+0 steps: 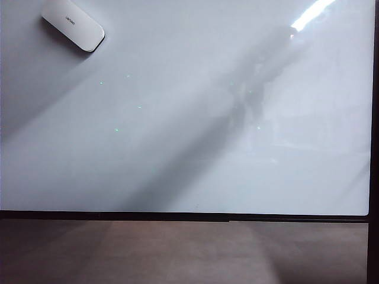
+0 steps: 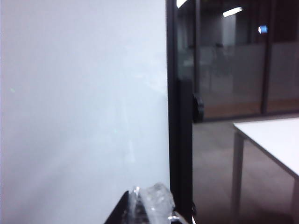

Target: Reach to the right to find the marker pen, pick it up, and write the number 3 on the whiteboard.

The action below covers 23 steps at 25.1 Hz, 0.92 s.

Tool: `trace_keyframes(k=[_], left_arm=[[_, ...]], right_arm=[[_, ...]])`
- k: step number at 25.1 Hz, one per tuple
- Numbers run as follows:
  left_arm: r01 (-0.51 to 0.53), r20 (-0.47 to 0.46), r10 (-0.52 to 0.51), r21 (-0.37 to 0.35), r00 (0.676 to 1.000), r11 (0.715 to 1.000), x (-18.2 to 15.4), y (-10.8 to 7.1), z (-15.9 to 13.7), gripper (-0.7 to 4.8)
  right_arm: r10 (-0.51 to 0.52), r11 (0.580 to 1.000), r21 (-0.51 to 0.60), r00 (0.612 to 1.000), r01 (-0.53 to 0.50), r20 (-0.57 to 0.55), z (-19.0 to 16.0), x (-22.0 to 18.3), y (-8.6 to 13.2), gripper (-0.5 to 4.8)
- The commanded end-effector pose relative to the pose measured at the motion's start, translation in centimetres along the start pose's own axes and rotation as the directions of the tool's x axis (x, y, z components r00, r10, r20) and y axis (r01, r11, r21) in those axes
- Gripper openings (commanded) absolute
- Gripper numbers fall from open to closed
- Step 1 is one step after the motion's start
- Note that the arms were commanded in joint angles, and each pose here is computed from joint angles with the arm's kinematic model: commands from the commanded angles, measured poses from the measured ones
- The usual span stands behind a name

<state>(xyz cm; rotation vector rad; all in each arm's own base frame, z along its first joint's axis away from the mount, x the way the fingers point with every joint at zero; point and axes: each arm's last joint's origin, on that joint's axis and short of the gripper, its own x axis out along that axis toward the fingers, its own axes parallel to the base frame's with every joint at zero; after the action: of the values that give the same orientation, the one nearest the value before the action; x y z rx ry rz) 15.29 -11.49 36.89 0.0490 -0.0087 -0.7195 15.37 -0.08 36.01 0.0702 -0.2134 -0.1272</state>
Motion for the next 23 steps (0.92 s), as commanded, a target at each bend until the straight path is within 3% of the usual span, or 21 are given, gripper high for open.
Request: trace_keyframes(k=[1, 8, 11, 18, 23], left_arm=[[0.037, 0.009, -0.037, 0.004, 0.999, 0.999, 0.1, -0.9, 0.3, -0.05], [0.037, 0.003, -0.037, 0.005, 0.999, 0.999, 0.1, -1.1, 0.2, -0.05], [0.035, 0.004, -0.035, 0.005, 0.999, 0.999, 0.1, -1.1, 0.2, -0.05], [0.034, 0.032, -0.034, 0.007, 0.999, 0.999, 0.1, -1.0, 0.5, -0.05], [0.032, 0.054, -0.032, 0.011, 0.998, 0.999, 0.1, -1.0, 0.7, -0.05]], right_arm=[[-0.041, 0.999, -0.023, 0.999, 0.040, -0.028, -0.7, 1.1, -0.5, -0.06], [-0.086, 0.995, -0.053, 0.992, 0.081, -0.089, -3.4, 4.6, -2.8, -0.05], [-0.003, 0.999, -0.053, 0.997, 0.000, -0.073, -5.1, 6.2, -4.0, -0.06], [-0.015, 0.999, -0.051, 0.997, 0.011, -0.069, -9.0, 7.9, -5.6, -0.06], [0.058, 0.997, -0.045, 0.993, -0.063, -0.102, -12.1, 8.9, -6.1, -0.06]])
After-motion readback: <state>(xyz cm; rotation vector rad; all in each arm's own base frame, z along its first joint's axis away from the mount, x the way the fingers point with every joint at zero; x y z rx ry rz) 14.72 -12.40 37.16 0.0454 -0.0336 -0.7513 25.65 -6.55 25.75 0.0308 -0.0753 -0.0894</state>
